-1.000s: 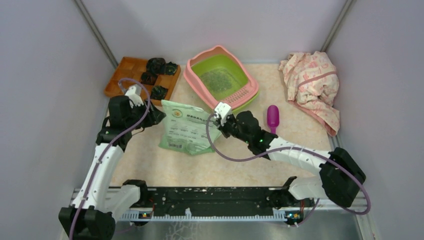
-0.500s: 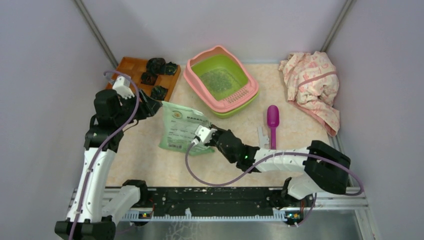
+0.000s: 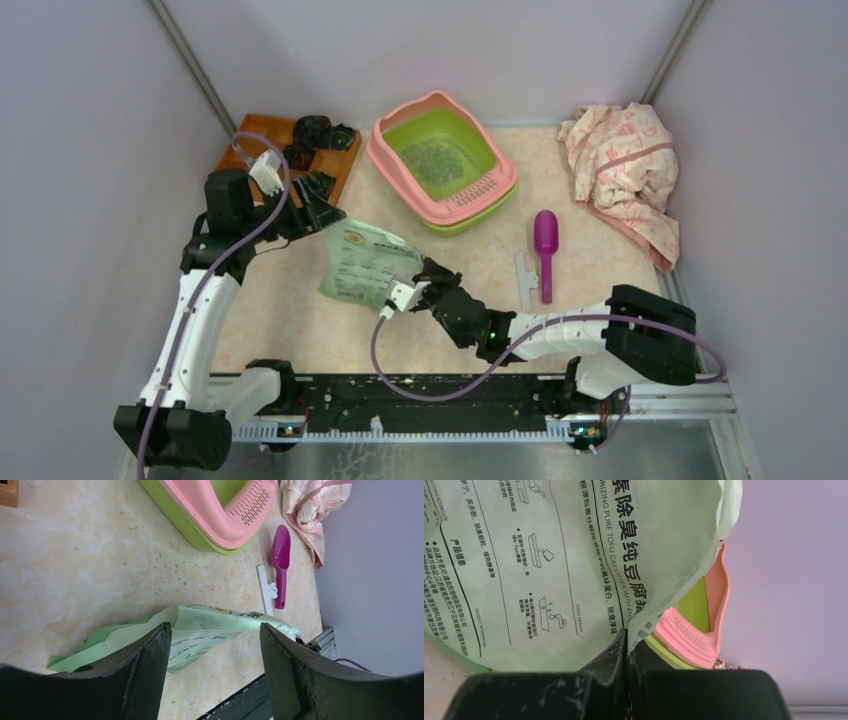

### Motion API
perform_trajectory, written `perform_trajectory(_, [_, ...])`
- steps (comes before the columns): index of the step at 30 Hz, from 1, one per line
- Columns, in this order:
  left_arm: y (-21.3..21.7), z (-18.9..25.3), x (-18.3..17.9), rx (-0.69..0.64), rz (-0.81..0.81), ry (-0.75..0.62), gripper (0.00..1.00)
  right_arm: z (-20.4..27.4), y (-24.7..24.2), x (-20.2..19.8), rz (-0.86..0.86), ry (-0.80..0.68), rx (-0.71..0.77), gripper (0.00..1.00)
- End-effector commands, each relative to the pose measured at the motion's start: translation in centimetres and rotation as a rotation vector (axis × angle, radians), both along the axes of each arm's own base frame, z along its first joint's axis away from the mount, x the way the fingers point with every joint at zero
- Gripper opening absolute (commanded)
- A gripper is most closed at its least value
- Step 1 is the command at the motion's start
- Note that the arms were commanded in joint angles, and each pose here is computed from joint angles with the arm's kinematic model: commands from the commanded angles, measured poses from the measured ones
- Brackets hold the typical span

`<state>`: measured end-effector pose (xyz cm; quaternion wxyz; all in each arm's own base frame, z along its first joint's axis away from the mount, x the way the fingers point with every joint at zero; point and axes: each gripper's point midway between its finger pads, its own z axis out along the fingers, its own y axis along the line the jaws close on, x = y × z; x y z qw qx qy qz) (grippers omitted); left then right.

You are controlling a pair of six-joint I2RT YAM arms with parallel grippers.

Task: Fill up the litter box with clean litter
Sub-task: Close the cat litter bag at the center of the board.

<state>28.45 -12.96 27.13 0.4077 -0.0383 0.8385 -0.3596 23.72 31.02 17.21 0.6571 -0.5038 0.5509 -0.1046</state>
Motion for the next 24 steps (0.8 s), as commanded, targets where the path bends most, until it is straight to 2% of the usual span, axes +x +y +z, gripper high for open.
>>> perform_trajectory(1, [-1.0,1.0,-1.5,-0.071,-0.036,0.024,0.74,2.5,0.7,-0.3,0.004,-0.048,0.051,0.0])
perform_trajectory(2, [-1.2,1.1,-1.7,-0.084,-0.042,0.028,0.8,2.4,0.8,-0.2,0.001,-0.049,0.045,0.0])
perform_trajectory(4, [-1.3,1.0,-1.9,-0.102,-0.042,0.048,0.85,2.2,1.0,-0.3,-0.006,-0.062,0.025,0.0])
perform_trajectory(6, [-1.4,0.7,-2.1,-0.111,-0.037,0.066,0.97,2.1,1.3,-0.4,-0.002,-0.067,0.017,0.0])
perform_trajectory(7, [-1.4,0.6,-2.1,-0.115,-0.037,0.076,0.98,2.0,1.4,-0.4,0.0,-0.067,0.016,0.0])
perform_trajectory(11, [-1.0,0.2,-2.5,-0.104,-0.003,0.147,0.99,2.0,1.7,-0.5,0.001,-0.07,0.006,0.0])
perform_trajectory(16, [-0.4,0.1,-3.7,-0.132,0.109,0.323,0.99,2.3,1.5,-0.6,-0.007,-0.086,0.012,0.0])
perform_trajectory(21, [0.0,0.9,-3.5,-0.189,0.205,0.345,0.99,2.3,1.7,-1.1,0.007,-0.087,0.015,0.0])
perform_trajectory(24, [-0.1,0.4,-2.9,-0.221,0.24,0.403,0.99,2.4,2.0,-1.6,0.015,-0.092,0.02,0.0])
